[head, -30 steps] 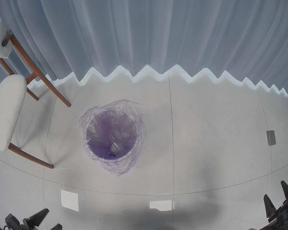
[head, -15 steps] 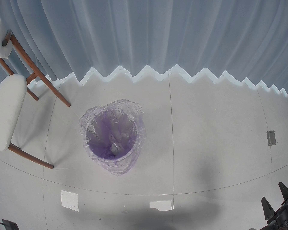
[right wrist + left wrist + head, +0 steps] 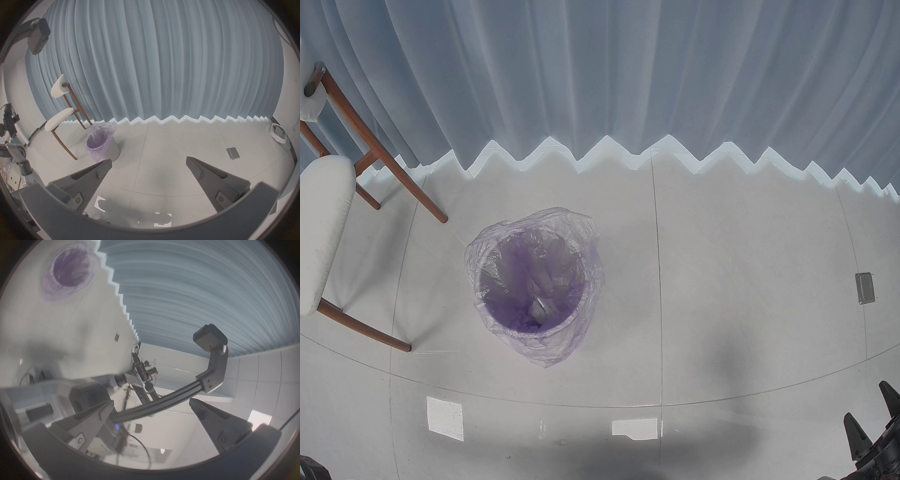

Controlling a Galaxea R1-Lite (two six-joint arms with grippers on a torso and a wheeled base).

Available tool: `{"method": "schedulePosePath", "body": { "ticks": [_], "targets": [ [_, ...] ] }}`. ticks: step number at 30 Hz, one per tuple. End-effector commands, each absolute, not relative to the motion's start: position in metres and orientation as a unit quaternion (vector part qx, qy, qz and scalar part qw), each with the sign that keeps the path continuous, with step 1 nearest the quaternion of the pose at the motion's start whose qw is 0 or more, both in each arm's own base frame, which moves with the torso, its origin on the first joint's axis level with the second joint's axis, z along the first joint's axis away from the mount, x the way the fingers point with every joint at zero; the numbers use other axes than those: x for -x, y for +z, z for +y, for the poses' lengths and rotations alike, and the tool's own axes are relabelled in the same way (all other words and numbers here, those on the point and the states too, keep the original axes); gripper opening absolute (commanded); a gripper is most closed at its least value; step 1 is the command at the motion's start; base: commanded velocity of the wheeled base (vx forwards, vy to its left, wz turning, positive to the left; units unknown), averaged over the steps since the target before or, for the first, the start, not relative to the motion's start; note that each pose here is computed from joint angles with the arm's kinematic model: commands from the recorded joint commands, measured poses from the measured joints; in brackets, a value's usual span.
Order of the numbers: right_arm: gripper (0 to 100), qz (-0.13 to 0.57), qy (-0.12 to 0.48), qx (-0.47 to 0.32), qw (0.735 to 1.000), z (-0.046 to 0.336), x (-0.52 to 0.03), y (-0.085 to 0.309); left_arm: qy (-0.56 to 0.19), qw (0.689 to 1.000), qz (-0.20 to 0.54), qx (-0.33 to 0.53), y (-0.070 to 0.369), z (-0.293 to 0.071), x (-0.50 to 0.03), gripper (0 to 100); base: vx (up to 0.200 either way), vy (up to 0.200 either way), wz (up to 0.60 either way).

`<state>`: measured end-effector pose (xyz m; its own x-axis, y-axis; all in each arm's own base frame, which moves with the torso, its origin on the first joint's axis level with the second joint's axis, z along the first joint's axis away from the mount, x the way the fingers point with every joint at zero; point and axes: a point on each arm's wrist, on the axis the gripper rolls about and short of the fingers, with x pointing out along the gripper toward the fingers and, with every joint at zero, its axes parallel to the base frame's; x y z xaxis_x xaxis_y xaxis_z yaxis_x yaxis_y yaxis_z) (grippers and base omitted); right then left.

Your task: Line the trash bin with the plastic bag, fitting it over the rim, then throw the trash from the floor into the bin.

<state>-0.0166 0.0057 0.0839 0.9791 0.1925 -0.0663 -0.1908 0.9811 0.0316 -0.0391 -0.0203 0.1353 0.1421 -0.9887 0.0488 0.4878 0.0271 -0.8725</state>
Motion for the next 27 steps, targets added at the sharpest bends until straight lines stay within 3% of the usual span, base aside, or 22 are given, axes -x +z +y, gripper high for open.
{"method": "schedulePosePath", "body": {
  "ticks": [1, 2, 3, 4, 5, 6, 8, 11, 15, 19, 21, 27],
  "targets": [
    [100, 0.016, 0.095, -0.012, 0.995, 0.006, 0.02, 0.083, -0.426, 0.855, 0.083, 0.284, 0.1, -0.014, 0.024, 100, 0.0, 0.0, 0.0],
    [100, 0.015, 0.089, -0.013, 0.996, 0.005, 0.02, 0.083, -0.378, 0.886, 0.069, 0.261, 0.096, -0.012, 0.022, 100, 0.0, 0.0, 0.0],
    [100, 0.014, 0.076, -0.012, 0.997, 0.005, 0.02, 0.083, -0.279, 0.932, 0.056, 0.223, 0.089, -0.009, 0.019, 100, 0.0, 0.0, 0.0],
    [100, 0.013, 0.071, -0.01, 0.997, 0.005, 0.02, 0.083, -0.243, 0.946, 0.053, 0.209, 0.087, -0.007, 0.018, 100, 0.0, 0.0, 0.0],
    [100, 0.006, 0.062, -0.007, 0.998, 0.004, 0.021, 0.083, -0.147, 0.973, 0.038, 0.173, 0.085, -0.003, 0.016, 100, 0.0, 0.0, 0.0],
    [100, -0.014, 0.072, -0.003, 0.997, 0.004, 0.024, 0.082, -0.072, 0.985, 0.021, 0.156, 0.085, 0.0, 0.015, 100, 0.0, 0.0, 0.0],
    [100, -0.023, 0.077, 0.007, 0.997, 0.003, 0.024, 0.082, -0.002, 0.991, 0.007, 0.132, 0.085, 0.003, 0.015, 100, 0.0, 0.0, 0.0],
    [100, -0.033, 0.07, 0.026, 0.997, 0.003, 0.023, 0.083, 0.115, 0.993, 0.019, 0.003, 0.083, 0.009, 0.016, 100, 0.0, 0.0, 0.0],
    [100, -0.025, 0.072, -0.029, 0.997, 0.003, 0.023, 0.083, 0.153, 0.987, 0.023, -0.035, 0.083, 0.01, 0.016, 100, 0.0, 0.0, 0.0],
    [100, -0.003, 0.071, -0.026, 0.997, 0.003, 0.022, 0.083, 0.174, 0.984, 0.018, -0.03, 0.083, 0.009, 0.018, 100, 0.0, 0.0, 0.0],
    [100, -0.012, 0.07, -0.018, 0.997, 0.003, 0.023, 0.082, 0.199, 0.979, -0.021, -0.023, 0.081, 0.008, 0.025, 100, 0.0, 0.0, 0.0],
    [100, -0.023, 0.067, -0.028, 0.997, 0.003, 0.024, 0.082, 0.184, 0.983, -0.021, -0.022, 0.081, 0.008, 0.024, 100, 0.0, 0.0, 0.0]
  ]
}}
